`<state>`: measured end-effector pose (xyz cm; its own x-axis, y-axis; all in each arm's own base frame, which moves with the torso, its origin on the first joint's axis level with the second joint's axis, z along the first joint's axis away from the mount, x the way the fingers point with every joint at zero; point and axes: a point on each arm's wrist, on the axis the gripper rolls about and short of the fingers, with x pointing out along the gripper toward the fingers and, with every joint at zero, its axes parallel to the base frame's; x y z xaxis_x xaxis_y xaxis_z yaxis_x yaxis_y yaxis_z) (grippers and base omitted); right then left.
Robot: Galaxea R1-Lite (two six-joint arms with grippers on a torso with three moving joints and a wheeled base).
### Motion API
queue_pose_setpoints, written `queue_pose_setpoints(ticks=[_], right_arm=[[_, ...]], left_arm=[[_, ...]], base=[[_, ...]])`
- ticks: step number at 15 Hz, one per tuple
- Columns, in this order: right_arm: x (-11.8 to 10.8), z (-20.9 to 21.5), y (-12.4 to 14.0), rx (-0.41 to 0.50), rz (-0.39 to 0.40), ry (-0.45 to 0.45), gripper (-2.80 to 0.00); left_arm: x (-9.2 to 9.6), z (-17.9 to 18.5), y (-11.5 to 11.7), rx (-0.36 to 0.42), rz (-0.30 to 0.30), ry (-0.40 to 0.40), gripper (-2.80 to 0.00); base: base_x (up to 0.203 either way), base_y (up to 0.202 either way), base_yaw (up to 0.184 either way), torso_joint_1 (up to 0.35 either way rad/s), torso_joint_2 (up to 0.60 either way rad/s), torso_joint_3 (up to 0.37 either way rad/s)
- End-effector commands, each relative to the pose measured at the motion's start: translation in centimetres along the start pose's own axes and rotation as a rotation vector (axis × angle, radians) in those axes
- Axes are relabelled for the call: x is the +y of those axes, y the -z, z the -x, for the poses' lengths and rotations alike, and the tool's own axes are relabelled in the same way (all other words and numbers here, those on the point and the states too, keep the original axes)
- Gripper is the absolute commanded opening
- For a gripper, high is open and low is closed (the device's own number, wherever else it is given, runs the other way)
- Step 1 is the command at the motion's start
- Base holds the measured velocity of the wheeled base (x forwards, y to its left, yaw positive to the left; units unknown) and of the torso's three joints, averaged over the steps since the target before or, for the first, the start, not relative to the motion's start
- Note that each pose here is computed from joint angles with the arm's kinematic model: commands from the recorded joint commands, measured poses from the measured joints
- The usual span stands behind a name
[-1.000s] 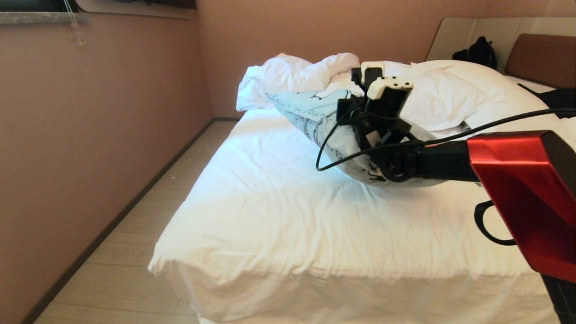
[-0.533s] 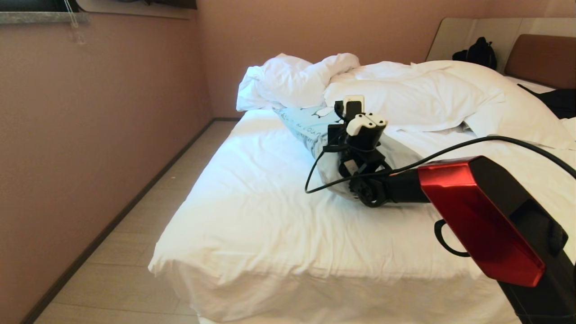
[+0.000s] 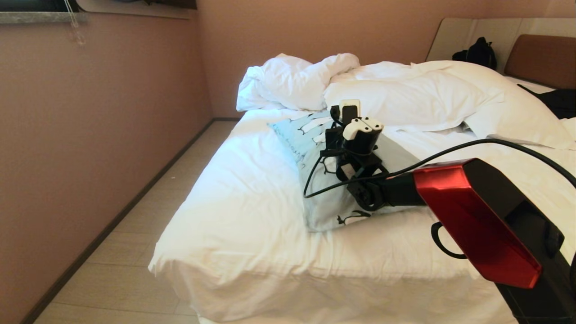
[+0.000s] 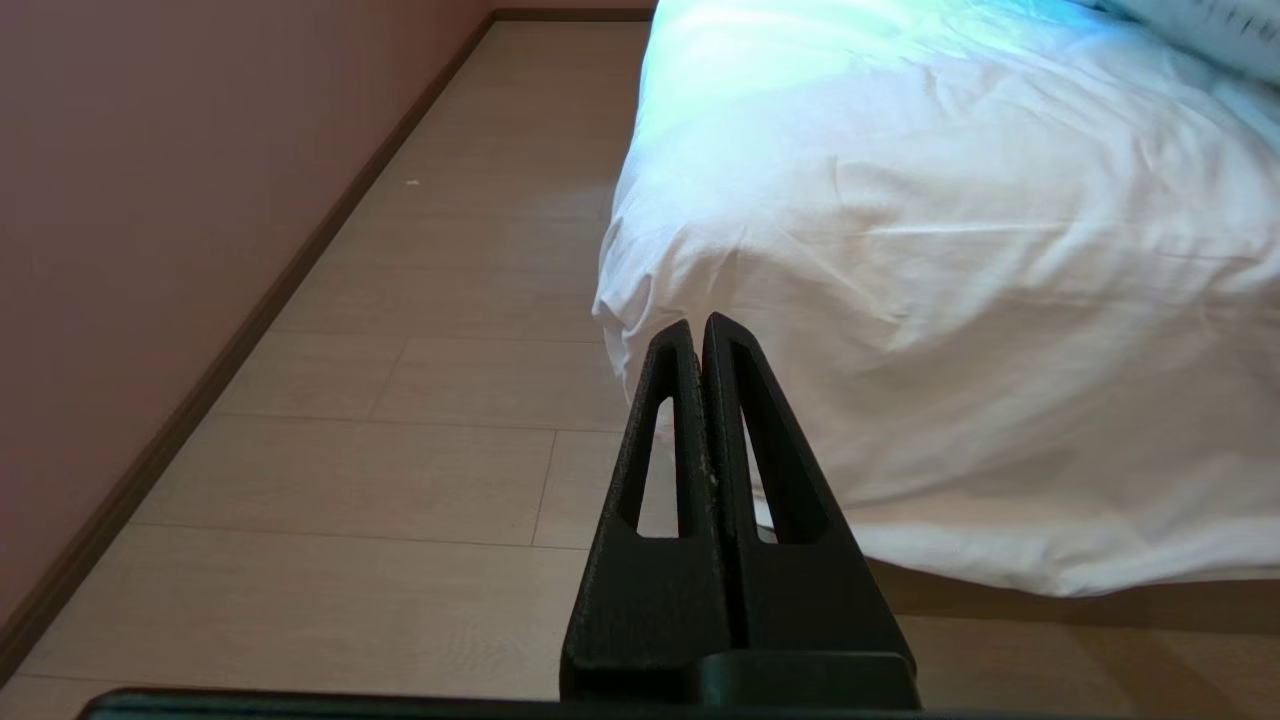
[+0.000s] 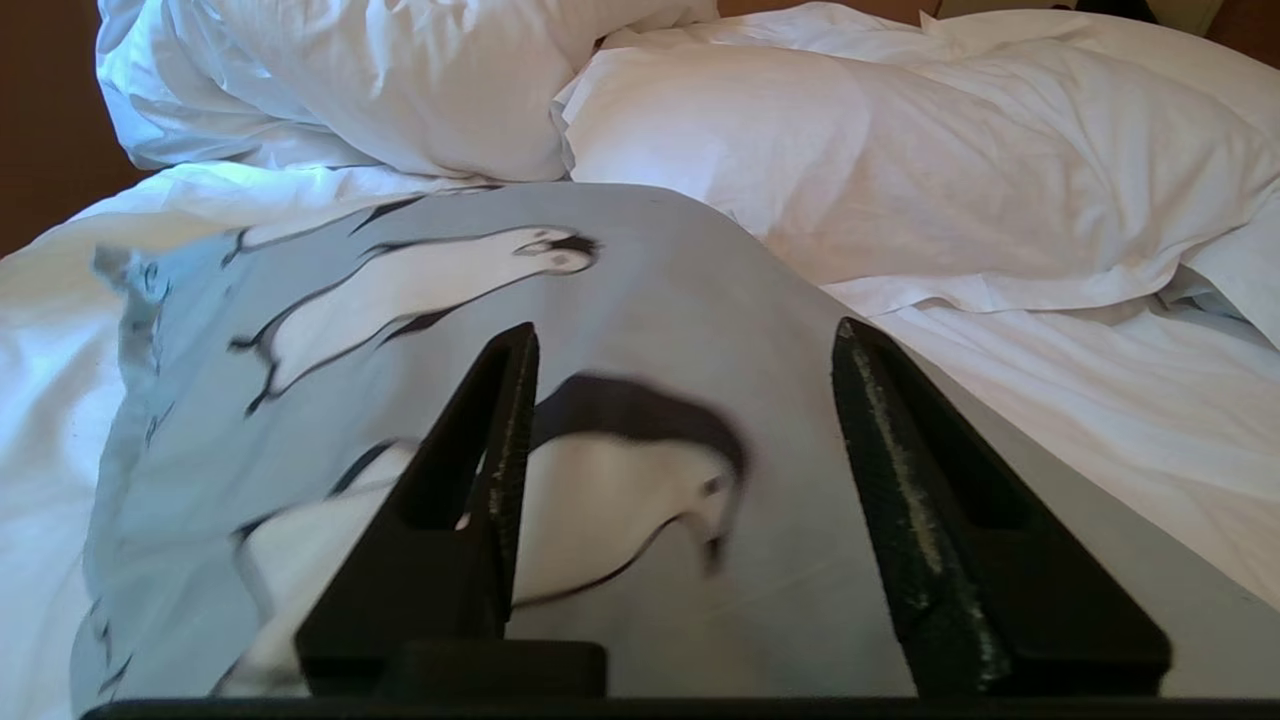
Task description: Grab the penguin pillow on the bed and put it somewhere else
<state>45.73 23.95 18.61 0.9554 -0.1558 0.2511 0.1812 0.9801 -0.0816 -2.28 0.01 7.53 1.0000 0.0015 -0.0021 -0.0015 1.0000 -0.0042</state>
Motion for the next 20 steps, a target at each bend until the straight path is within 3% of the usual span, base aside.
queue_pose_setpoints(ticks=[1,10,11,12,20], right_arm=[[-0.4,0.7,-2.5,-0.021,-0.019,-0.002,0.0],[-3.4,2.7,-11.6,-0.027,-0.029,-0.018,0.0],[-4.1,2.9,-12.6,-0.024,-0.025,-0.018,-1.17],[-5.0,3.0,-13.6,-0.021,-0.021,-0.009,-2.8],[-14.1,3.0,-19.0,-0.031,-0.051,0.139,-2.8]], left_arm=[[0.0,0.0,0.0,0.001,0.0,0.0,-2.8],[0.0,0.0,0.0,0.001,0.0,0.0,-2.8],[0.0,0.0,0.0,0.001,0.0,0.0,-2.8],[0.0,0.0,0.0,0.001,0.0,0.0,-2.8],[0.0,0.0,0.0,0.001,0.0,0.0,-2.8]], base=[[0.0,0.0,0.0,0.0,0.0,0.0],[0.0,0.0,0.0,0.0,0.0,0.0],[0.0,0.0,0.0,0.0,0.0,0.0],[0.0,0.0,0.0,0.0,0.0,0.0],[0.0,0.0,0.0,0.0,0.0,0.0]])
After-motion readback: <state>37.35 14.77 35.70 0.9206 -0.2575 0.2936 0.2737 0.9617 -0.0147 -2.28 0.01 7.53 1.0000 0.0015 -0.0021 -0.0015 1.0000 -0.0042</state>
